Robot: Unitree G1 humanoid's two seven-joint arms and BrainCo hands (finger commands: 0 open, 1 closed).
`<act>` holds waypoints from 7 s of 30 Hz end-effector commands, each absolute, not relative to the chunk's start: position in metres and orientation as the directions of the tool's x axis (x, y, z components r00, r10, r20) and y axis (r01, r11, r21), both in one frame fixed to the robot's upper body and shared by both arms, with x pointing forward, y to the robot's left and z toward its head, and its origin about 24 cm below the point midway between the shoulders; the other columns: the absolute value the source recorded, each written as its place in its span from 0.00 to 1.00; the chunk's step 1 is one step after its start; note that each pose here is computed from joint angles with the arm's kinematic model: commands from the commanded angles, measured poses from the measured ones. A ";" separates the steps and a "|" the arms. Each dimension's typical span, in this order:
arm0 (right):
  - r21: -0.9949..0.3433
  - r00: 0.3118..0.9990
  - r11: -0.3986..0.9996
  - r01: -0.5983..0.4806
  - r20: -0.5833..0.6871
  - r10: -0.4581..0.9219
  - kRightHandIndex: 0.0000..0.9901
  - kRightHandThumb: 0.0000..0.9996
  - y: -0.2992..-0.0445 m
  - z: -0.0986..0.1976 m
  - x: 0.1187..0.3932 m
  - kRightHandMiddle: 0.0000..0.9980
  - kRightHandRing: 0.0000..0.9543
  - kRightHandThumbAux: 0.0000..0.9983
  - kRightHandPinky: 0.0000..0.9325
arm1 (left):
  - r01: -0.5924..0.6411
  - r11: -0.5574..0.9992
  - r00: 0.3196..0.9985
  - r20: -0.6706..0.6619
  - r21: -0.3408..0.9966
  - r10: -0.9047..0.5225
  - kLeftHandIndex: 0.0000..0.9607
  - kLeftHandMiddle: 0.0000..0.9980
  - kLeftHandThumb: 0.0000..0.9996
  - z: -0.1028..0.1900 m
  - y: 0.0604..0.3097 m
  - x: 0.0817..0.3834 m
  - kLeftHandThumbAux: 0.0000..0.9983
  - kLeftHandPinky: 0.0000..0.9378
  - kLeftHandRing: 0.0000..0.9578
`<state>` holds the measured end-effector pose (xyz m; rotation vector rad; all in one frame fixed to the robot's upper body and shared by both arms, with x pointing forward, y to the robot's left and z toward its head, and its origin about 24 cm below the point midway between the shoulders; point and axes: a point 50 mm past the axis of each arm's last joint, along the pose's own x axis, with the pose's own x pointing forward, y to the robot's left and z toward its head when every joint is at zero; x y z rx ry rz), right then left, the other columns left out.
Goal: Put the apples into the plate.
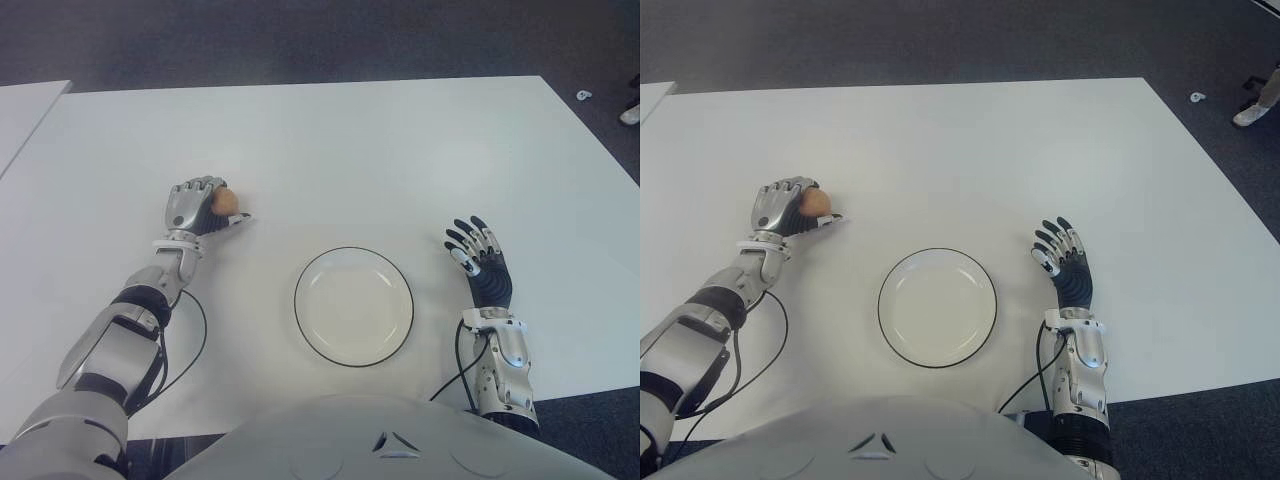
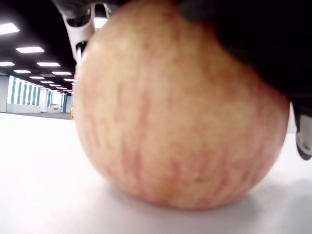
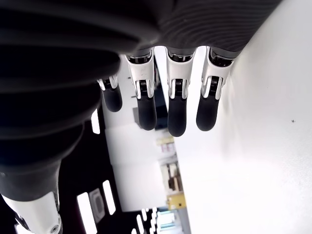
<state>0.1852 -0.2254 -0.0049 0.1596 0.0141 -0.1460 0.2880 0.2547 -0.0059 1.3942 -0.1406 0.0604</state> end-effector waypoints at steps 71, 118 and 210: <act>0.170 0.984 0.972 0.162 -0.108 -0.145 0.13 0.49 -0.220 -0.020 0.181 0.24 0.27 0.73 0.32 | -0.161 0.303 0.982 0.182 0.939 -0.044 0.46 0.89 0.75 0.005 0.267 0.278 0.70 0.91 0.91; 0.193 0.985 0.968 0.158 -0.104 -0.140 0.13 0.52 -0.215 -0.020 0.186 0.24 0.28 0.73 0.33 | -0.376 0.219 0.882 0.420 0.900 -0.213 0.46 0.89 0.75 0.075 0.224 0.285 0.70 0.92 0.92; 0.208 0.974 0.966 0.154 -0.199 -0.112 0.14 0.53 -0.193 -0.037 0.191 0.28 0.31 0.73 0.34 | 0.003 0.278 0.556 0.229 0.961 -0.799 0.46 0.85 0.74 0.066 0.082 0.203 0.70 0.91 0.90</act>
